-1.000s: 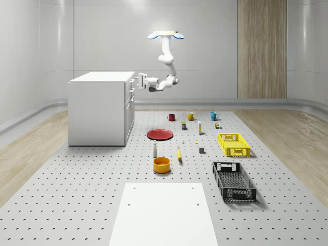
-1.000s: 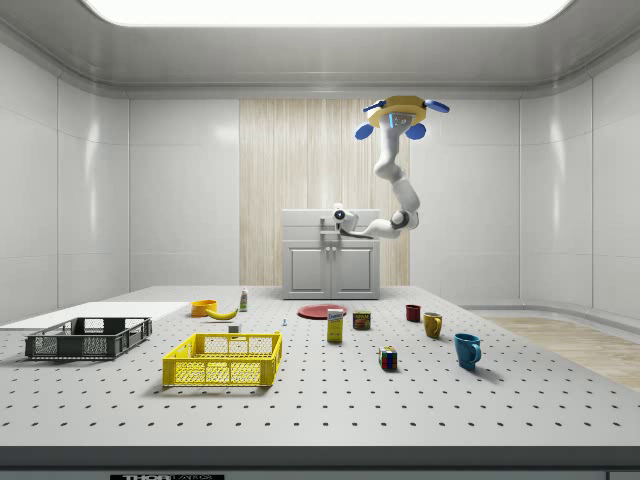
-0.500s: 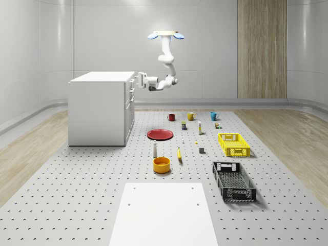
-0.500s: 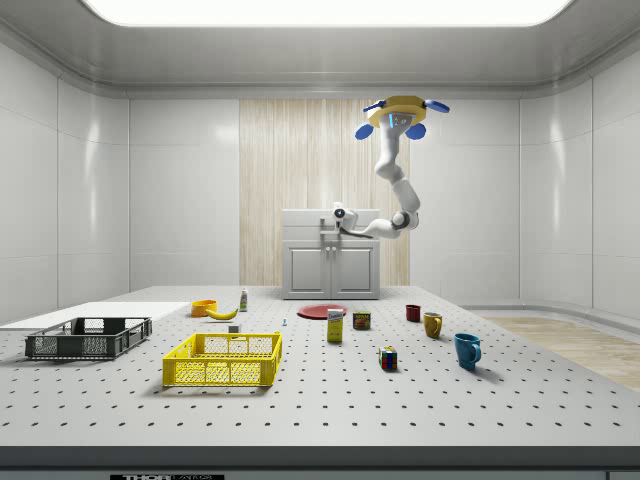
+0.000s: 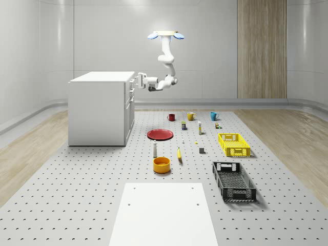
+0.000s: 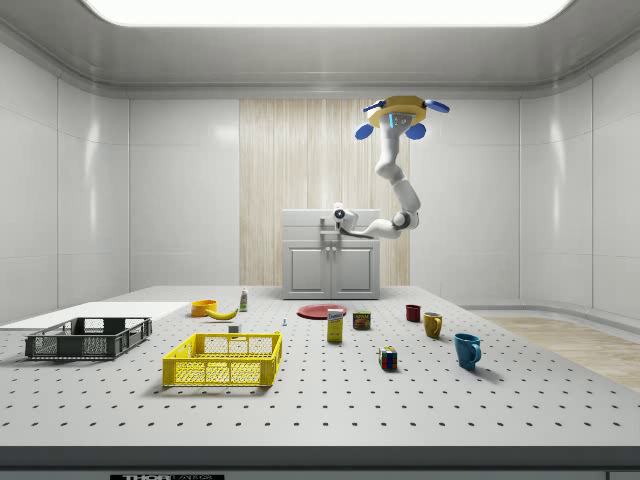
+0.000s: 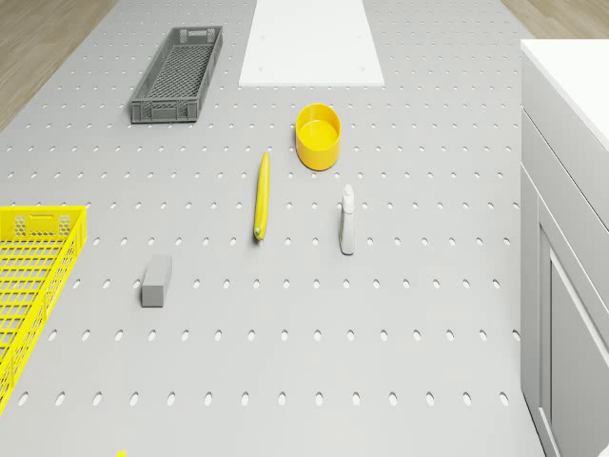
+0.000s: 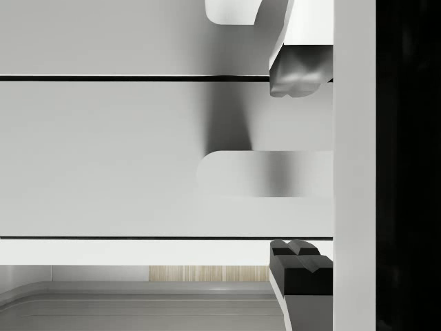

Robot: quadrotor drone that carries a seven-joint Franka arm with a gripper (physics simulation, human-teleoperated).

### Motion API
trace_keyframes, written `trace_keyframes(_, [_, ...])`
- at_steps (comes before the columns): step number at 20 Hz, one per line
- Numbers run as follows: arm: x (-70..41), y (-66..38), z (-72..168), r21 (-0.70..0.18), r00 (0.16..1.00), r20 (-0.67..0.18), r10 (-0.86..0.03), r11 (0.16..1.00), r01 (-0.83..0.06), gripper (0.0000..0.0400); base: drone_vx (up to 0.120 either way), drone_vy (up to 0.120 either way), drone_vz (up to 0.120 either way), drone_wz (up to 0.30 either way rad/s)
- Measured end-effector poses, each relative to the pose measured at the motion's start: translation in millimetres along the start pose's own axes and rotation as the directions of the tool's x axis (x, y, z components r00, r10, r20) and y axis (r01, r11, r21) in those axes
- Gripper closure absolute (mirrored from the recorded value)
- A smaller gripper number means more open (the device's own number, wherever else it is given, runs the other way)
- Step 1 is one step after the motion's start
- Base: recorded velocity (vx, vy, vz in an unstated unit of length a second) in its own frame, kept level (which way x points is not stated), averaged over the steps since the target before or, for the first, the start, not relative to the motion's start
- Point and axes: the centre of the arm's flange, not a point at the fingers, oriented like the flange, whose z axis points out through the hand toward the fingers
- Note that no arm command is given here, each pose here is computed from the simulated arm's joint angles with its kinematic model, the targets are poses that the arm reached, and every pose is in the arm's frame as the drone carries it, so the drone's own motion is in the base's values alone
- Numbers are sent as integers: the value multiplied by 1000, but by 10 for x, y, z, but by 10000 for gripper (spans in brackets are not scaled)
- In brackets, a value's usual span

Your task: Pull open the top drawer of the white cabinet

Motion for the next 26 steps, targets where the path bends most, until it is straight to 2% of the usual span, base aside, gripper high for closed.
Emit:
trace_keyframes(5, [4, -11, 103, 0, 1000, 0, 0, 1000, 0, 95, 0, 0, 0, 0])
trace_keyframes(16, [140, -150, 154, 0, 1000, 0, 0, 1000, 0, 95, 0, 0, 0, 0])
trace_keyframes(26, [148, -187, 159, 0, 1000, 0, 0, 1000, 0, 95, 0, 0, 0, 0])
